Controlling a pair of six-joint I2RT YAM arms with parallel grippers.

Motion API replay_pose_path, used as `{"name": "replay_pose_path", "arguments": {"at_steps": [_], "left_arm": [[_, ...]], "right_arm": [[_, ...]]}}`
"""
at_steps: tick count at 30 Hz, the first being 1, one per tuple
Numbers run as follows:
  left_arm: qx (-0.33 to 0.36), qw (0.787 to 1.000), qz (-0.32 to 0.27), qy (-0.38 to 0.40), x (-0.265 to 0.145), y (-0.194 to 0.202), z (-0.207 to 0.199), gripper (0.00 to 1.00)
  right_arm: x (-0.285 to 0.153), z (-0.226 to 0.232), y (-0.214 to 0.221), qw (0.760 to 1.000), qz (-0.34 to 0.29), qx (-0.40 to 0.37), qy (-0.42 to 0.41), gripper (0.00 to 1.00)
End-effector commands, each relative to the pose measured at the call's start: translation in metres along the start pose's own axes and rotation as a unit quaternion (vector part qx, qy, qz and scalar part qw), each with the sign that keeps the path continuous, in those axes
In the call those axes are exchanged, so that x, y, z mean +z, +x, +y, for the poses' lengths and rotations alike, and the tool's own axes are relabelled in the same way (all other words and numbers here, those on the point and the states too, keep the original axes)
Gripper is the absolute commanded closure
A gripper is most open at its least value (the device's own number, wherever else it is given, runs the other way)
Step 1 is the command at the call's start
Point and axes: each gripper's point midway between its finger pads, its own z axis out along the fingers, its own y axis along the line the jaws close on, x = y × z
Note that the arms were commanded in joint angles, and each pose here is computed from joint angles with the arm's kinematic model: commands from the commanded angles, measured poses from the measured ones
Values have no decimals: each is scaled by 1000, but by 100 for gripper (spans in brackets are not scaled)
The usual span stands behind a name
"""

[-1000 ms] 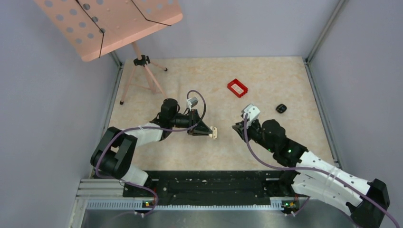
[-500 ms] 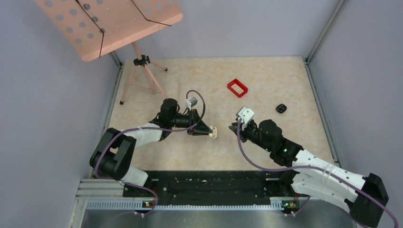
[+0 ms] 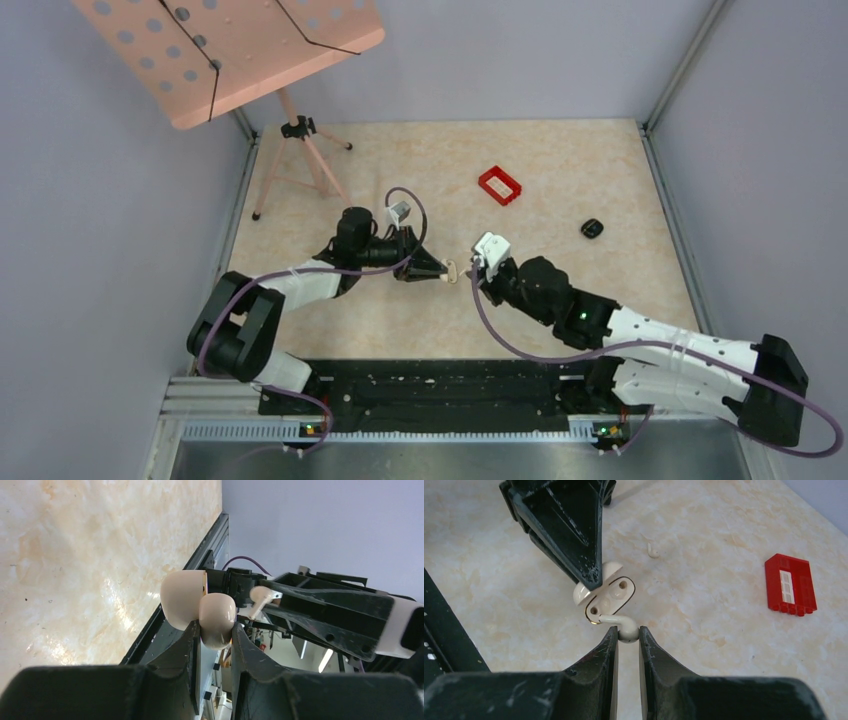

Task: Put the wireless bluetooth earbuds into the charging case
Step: Place the earbud in the charging case.

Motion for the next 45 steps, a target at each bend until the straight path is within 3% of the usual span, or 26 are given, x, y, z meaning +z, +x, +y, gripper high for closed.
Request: {"name": "replay_pose_path", "arguments": {"at_steps": [1, 13, 20, 31, 45], "left_arm": [[42, 999, -10, 10, -4, 1, -13, 100], [31, 995, 90, 21, -14, 30, -27, 100], [35, 990, 137, -18, -21, 36, -33, 100], [-32, 974, 226, -14, -16, 42, -15, 100], [-38, 966, 255, -8, -18, 42, -19, 100]], "right_arm": [[0, 5, -41, 999, -42, 1, 14, 100], [-9, 17, -48, 994, -74, -77, -23, 100], [-15, 27, -47, 986, -91, -130, -49, 100], [-21, 26, -49, 968, -120, -214, -46, 100], [-14, 59, -41, 944, -106, -306, -64, 100]]}}
